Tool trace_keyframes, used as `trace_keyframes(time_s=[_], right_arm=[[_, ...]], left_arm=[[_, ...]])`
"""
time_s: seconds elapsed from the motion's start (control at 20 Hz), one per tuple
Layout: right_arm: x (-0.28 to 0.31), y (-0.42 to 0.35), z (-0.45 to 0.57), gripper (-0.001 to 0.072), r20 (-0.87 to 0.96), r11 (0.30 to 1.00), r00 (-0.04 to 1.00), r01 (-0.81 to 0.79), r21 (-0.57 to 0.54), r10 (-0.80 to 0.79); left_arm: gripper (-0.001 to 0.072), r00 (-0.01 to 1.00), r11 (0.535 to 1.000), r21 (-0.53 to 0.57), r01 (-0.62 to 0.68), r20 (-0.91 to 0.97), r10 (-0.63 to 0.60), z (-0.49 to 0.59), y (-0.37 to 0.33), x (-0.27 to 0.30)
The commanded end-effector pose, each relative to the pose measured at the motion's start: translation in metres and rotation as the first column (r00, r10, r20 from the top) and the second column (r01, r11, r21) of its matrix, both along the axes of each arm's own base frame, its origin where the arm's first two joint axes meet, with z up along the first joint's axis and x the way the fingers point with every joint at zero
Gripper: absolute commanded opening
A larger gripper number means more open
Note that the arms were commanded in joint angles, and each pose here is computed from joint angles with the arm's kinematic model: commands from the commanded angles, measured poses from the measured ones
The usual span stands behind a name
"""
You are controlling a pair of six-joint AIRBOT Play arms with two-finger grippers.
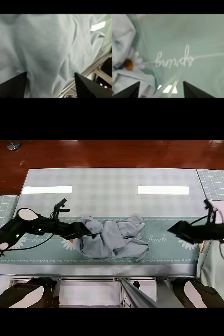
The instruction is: Fold the shirts.
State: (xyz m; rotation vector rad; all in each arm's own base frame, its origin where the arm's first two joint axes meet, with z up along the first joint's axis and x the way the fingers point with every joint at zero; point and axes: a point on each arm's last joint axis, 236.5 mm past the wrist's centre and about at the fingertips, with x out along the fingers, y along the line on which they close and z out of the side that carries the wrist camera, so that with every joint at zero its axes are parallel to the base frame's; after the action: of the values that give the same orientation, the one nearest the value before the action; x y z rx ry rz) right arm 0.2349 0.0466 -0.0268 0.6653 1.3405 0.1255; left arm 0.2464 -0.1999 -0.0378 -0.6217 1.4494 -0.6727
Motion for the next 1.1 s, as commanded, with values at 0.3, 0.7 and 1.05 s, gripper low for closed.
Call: trace_keyframes(time_s=[0.3,0.7,1.05], right_arm=[[-0.051,0.072,-0.055,0.0614,-0.156,0.984,0.973,-0.162,0.069,0.17],[-0.037,0.146,-0.069,0.0449,-0.168,0.945,0.936,-0.282,0.164,0.308],[0.084,0.132,0.065,0.003,0.155,0.894,0.881,-0.445,-0.046,0.447]], left_arm=[[0.0021,0.994,0.996,-0.052,0.079,0.081,-0.074,0.006,-0.025,0.034],[0.0021,0.994,0.996,-0.058,0.067,0.087,-0.062,0.01,-0.021,0.04],[0.0021,0.893,0.984,-0.178,-0.001,0.443,0.081,0.173,0.002,0.121]])
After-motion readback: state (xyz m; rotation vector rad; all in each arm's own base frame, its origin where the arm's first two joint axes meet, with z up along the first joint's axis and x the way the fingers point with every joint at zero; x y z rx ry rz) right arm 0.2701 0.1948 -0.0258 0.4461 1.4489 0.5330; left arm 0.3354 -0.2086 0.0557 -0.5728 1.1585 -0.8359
